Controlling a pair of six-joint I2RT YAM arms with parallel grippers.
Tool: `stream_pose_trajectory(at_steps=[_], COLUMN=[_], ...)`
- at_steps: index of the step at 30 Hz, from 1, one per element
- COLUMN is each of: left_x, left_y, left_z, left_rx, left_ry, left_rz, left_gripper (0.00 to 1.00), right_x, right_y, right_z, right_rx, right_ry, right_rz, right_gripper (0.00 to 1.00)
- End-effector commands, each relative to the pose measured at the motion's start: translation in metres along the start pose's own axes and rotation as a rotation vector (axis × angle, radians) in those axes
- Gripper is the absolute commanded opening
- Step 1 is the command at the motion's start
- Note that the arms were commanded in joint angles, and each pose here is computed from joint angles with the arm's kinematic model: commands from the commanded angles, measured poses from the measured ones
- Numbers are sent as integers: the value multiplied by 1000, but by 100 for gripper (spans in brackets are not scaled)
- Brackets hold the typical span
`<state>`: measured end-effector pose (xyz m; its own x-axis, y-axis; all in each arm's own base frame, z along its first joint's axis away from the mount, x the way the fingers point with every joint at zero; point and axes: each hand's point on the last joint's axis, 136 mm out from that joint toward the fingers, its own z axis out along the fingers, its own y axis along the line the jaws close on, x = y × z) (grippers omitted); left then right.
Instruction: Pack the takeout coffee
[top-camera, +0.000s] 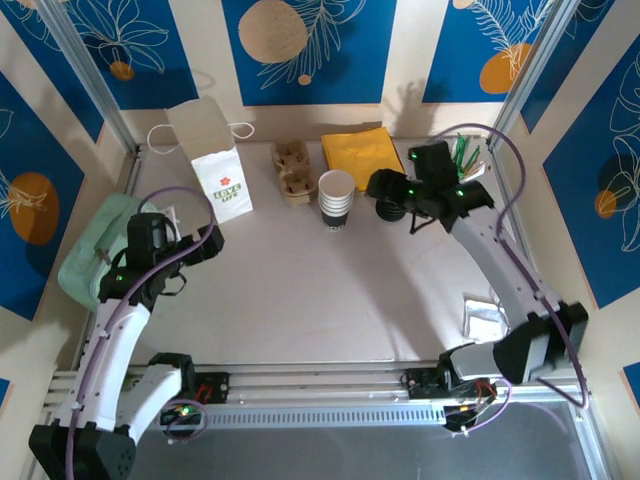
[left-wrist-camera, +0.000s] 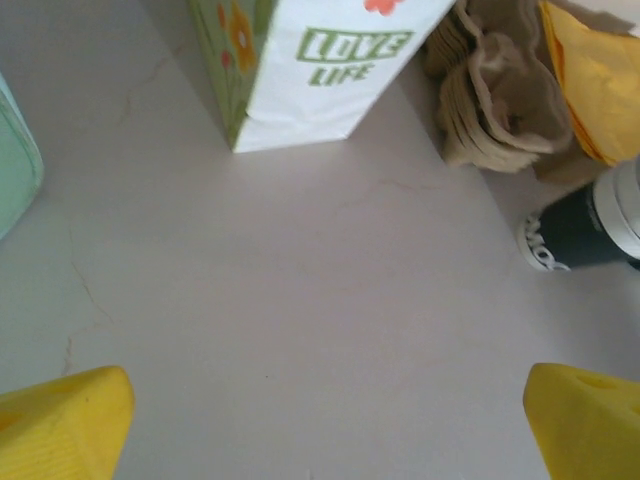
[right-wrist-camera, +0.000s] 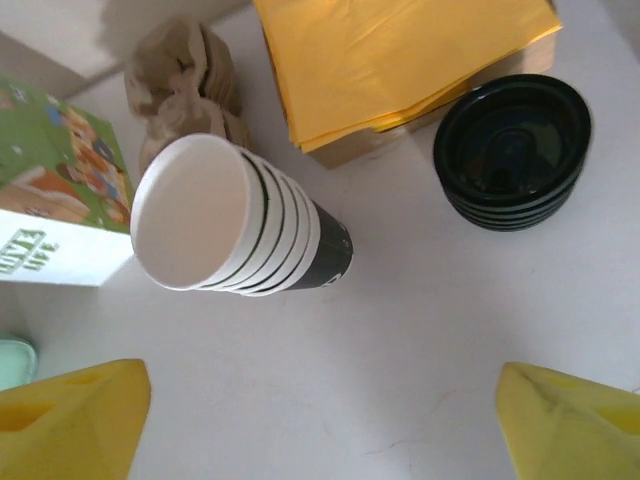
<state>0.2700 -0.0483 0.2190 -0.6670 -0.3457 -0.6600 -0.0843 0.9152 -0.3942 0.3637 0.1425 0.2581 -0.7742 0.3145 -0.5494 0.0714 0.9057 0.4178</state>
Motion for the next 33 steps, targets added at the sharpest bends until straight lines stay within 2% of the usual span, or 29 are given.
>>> stream_pose_trajectory(at_steps=[1, 5, 9, 18, 28, 33], left_x=[12, 12, 7, 3, 3, 3], left_y=[-20, -39, -43, -44, -34, -33], left_z=[-23, -35, -46, -54, -52, -53], left_rx=[86, 183, 186, 192, 137, 134], left_ry=[82, 104, 92, 51, 42, 39], left_rz=[25, 42, 58, 57, 63, 60], left_gripper=[98, 94, 93, 93, 92, 92], right_x=[6, -4, -9, -6, 0, 3], right_y=[-5, 9, 24, 40, 40, 38], right_z=[14, 36, 57, 87, 97, 101], right_rx=[124, 195, 235, 264, 268, 280], right_ry=[76, 101, 142, 204, 225, 239], right_rz=[-5, -44, -61, -80, -58, -58], right_gripper=[83, 73, 69, 41, 31, 30])
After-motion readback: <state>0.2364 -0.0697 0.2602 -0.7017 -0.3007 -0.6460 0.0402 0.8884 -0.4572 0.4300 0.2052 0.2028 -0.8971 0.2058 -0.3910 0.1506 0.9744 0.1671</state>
